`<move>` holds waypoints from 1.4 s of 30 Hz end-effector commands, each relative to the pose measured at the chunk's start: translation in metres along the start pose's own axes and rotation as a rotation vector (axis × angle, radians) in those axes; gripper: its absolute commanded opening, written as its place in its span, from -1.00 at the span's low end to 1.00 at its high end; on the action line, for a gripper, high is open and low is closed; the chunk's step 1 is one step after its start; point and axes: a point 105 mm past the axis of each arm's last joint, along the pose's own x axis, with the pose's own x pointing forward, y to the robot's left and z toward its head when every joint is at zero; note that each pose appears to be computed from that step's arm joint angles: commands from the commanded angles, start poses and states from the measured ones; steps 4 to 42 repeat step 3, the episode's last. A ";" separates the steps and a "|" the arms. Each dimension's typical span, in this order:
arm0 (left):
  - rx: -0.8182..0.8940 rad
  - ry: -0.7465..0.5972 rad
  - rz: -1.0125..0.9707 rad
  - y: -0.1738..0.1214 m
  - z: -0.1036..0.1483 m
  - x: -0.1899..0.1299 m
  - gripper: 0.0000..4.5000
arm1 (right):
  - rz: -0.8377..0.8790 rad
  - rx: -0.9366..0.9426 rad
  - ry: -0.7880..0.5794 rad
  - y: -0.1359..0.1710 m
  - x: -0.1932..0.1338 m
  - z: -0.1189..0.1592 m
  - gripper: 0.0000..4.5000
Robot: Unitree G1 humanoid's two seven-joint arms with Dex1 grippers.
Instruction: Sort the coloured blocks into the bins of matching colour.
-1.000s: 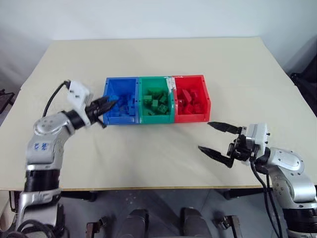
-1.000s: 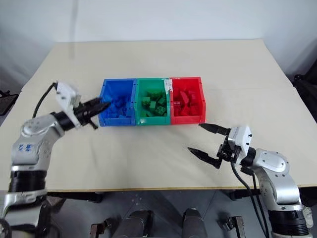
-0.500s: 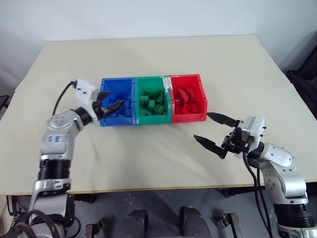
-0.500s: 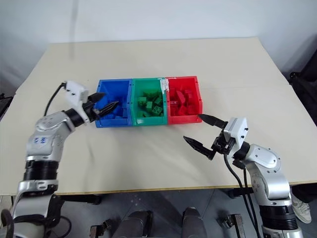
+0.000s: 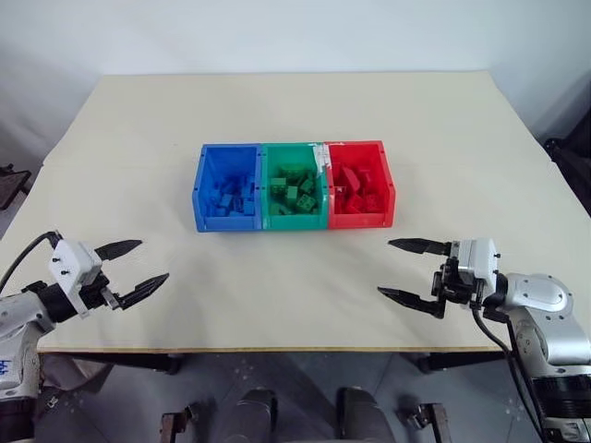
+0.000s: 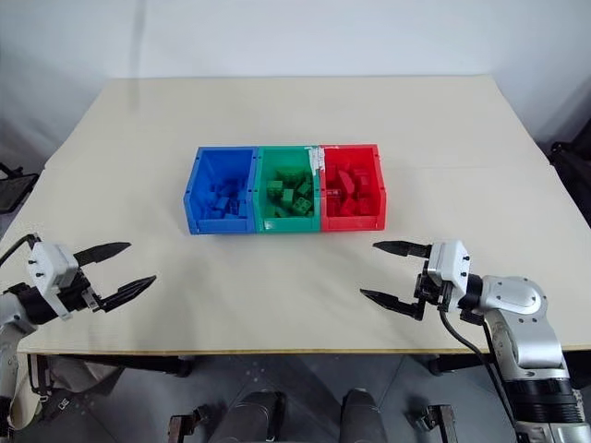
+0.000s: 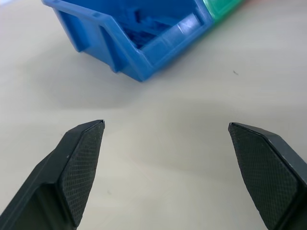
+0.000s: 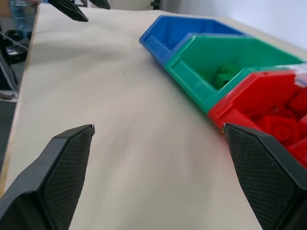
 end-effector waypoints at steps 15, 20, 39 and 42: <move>0.052 -0.073 0.001 -0.008 0.018 0.009 0.95 | -0.024 -0.038 -0.001 -0.010 -0.007 0.003 1.00; 0.052 -0.073 0.001 -0.008 0.018 0.009 0.95 | -0.024 -0.038 -0.001 -0.010 -0.007 0.003 1.00; 0.052 -0.073 0.001 -0.008 0.018 0.009 0.95 | -0.024 -0.038 -0.001 -0.010 -0.007 0.003 1.00; 0.052 -0.073 0.001 -0.008 0.018 0.009 0.95 | -0.024 -0.038 -0.001 -0.010 -0.007 0.003 1.00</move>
